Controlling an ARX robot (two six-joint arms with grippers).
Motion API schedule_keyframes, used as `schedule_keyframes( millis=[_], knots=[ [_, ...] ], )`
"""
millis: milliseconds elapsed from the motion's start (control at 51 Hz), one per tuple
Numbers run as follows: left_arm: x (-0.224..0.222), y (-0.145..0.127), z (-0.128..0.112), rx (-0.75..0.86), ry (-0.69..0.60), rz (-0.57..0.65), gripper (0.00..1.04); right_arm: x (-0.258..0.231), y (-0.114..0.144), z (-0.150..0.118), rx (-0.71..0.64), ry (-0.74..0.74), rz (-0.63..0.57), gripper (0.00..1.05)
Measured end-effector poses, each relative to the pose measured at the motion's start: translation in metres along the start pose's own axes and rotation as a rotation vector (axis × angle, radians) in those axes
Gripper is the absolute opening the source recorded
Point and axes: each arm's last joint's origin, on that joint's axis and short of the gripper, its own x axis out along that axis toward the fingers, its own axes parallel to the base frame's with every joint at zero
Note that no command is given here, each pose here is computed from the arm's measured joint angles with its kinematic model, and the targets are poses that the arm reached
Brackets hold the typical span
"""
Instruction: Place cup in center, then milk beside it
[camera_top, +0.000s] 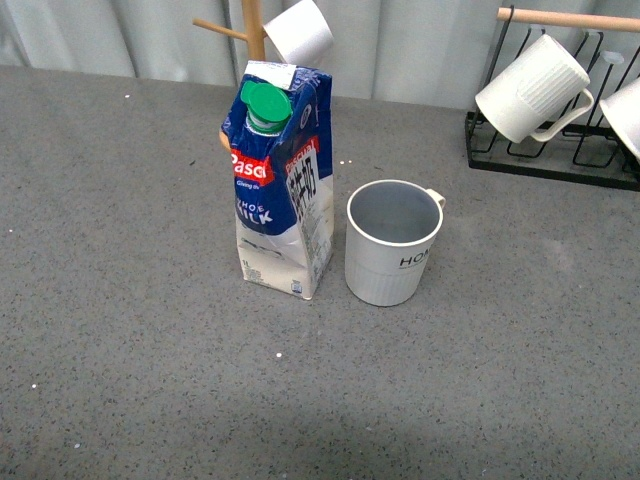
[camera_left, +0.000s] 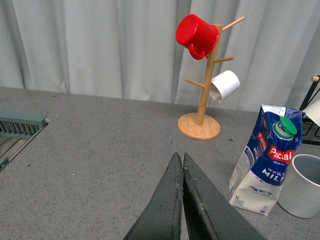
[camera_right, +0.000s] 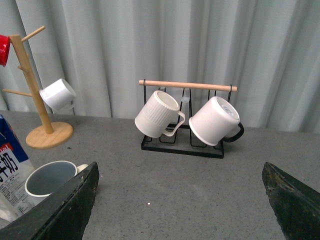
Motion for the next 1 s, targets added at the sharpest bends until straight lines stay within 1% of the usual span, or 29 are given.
schedule_keyframes(
  millis=[39, 78, 118, 137, 294, 314, 353, 490, 569, 588, 627, 667, 745, 1000],
  knots=[
    [0.0000, 0.0000, 0.0000, -0.001, 0.000, 0.000, 0.05, 0.0000, 0.0000, 0.0000, 0.000, 0.000, 0.000, 0.95],
    [0.0000, 0.0000, 0.0000, 0.000, 0.000, 0.000, 0.10, 0.0000, 0.0000, 0.0000, 0.000, 0.000, 0.000, 0.95],
    [0.0000, 0.0000, -0.0001, 0.000, 0.001, 0.000, 0.17, 0.0000, 0.0000, 0.0000, 0.000, 0.000, 0.000, 0.95],
    [0.0000, 0.0000, 0.0000, 0.000, 0.000, 0.000, 0.19, 0.0000, 0.0000, 0.0000, 0.000, 0.000, 0.000, 0.95],
    [0.0000, 0.0000, 0.0000, 0.000, 0.000, 0.000, 0.44, 0.0000, 0.0000, 0.0000, 0.000, 0.000, 0.000, 0.95],
    [0.0000, 0.0000, 0.0000, 0.000, 0.000, 0.000, 0.46, 0.0000, 0.0000, 0.0000, 0.000, 0.000, 0.000, 0.95],
    [0.0000, 0.0000, -0.0001, 0.000, 0.001, 0.000, 0.53, 0.0000, 0.0000, 0.0000, 0.000, 0.000, 0.000, 0.95],
    [0.0000, 0.0000, -0.0001, 0.000, 0.000, 0.000, 0.73, 0.0000, 0.0000, 0.0000, 0.000, 0.000, 0.000, 0.95],
    [0.0000, 0.0000, -0.0001, 0.000, 0.000, 0.000, 0.87, 0.0000, 0.0000, 0.0000, 0.000, 0.000, 0.000, 0.95],
    [0.0000, 0.0000, -0.0001, 0.000, 0.000, 0.000, 0.89, 0.0000, 0.0000, 0.0000, 0.000, 0.000, 0.000, 0.95],
    [0.0000, 0.0000, -0.0001, 0.000, 0.000, 0.000, 0.96, 0.0000, 0.0000, 0.0000, 0.000, 0.000, 0.000, 0.95],
    [0.0000, 0.0000, -0.0001, 0.002, 0.000, 0.000, 1.00, 0.0000, 0.0000, 0.0000, 0.000, 0.000, 0.000, 0.95],
    [0.0000, 0.0000, -0.0001, 0.002, 0.000, 0.000, 0.98, 0.0000, 0.0000, 0.0000, 0.000, 0.000, 0.000, 0.95],
    [0.0000, 0.0000, -0.0001, 0.002, 0.000, 0.000, 0.98, 0.0000, 0.0000, 0.0000, 0.000, 0.000, 0.000, 0.95]
  ],
)
